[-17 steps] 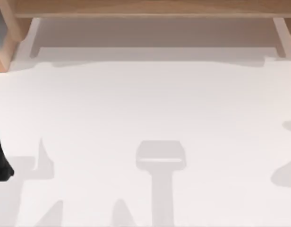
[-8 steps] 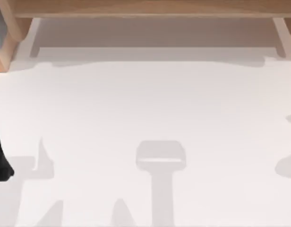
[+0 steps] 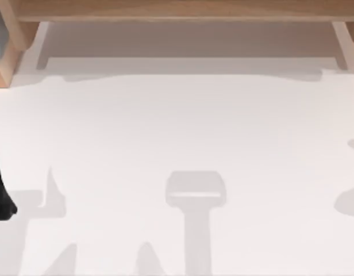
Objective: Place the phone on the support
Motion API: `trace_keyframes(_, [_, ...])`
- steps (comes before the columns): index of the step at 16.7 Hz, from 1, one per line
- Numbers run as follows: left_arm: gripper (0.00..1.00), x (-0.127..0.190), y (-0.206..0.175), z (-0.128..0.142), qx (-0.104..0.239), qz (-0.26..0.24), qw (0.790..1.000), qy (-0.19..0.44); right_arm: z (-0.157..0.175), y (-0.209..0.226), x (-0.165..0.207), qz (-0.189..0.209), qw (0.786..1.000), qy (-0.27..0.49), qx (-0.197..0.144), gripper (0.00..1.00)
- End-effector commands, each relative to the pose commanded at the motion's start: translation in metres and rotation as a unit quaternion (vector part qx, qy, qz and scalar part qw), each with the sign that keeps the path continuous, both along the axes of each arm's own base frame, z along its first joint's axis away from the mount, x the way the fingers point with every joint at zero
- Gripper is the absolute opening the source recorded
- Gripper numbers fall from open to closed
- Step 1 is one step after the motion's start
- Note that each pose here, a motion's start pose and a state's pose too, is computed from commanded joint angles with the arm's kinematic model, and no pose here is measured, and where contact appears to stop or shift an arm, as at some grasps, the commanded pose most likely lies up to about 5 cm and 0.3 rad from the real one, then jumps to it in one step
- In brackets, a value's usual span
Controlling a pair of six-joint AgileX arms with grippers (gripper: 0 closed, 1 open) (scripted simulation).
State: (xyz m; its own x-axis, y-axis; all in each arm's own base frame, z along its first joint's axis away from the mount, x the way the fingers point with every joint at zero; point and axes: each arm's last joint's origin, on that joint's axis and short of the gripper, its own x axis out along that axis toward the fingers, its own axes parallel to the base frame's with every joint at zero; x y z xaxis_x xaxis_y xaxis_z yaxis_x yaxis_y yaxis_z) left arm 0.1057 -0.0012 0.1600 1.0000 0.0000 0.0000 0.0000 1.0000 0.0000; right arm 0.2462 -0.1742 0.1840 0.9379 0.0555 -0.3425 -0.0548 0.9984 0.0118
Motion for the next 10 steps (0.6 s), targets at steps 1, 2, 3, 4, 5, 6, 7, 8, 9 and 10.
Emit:
trace_keyframes(1, [1.00,0.0000,0.0000,0.0000,0.000,0.000,1.000,0.000,0.0000,0.0000,0.0000,0.000,1.000,0.000,0.000,0.75])
trace_keyframes(2, [1.00,0.0000,0.0000,0.0000,0.000,0.000,1.000,0.000,0.0000,0.0000,0.0000,0.000,1.000,0.000,0.000,0.83])
trace_keyframes(3, [1.00,0.0000,0.0000,0.0000,0.000,0.000,1.000,0.000,0.0000,0.0000,0.0000,0.000,1.000,0.000,0.000,0.90])
trace_keyframes(4, [1.00,0.0000,0.0000,0.0000,0.000,0.000,1.000,0.000,0.0000,0.0000,0.0000,0.000,1.000,0.000,0.000,0.98])
trace_keyframes(5, [1.00,0.0000,0.0000,0.0000,0.000,0.000,1.000,0.000,0.0000,0.0000,0.0000,0.000,1.000,0.000,0.000,1.00])
trace_keyframes(6, [1.00,0.0000,0.0000,0.0000,0.000,0.000,1.000,0.000,0.0000,0.0000,0.0000,0.000,1.000,0.000,0.000,1.00])
trace_keyframes(7, [1.00,0.0000,0.0000,0.0000,0.000,0.000,1.000,0.000,0.0000,0.0000,0.0000,0.000,1.000,0.000,0.000,1.00])
trace_keyframes(8, [1.00,0.0000,0.0000,0.0000,0.000,0.000,1.000,0.000,0.0000,0.0000,0.0000,0.000,1.000,0.000,0.000,1.00])
trace_keyframes(9, [1.00,0.0000,0.0000,0.0000,0.000,0.000,1.000,0.000,0.0000,0.0000,0.0000,0.000,1.000,0.000,0.000,1.00])
trace_keyframes(10, [1.00,0.0000,0.0000,0.0000,0.000,0.000,1.000,0.000,0.0000,0.0000,0.0000,0.000,1.000,0.000,0.000,1.00])
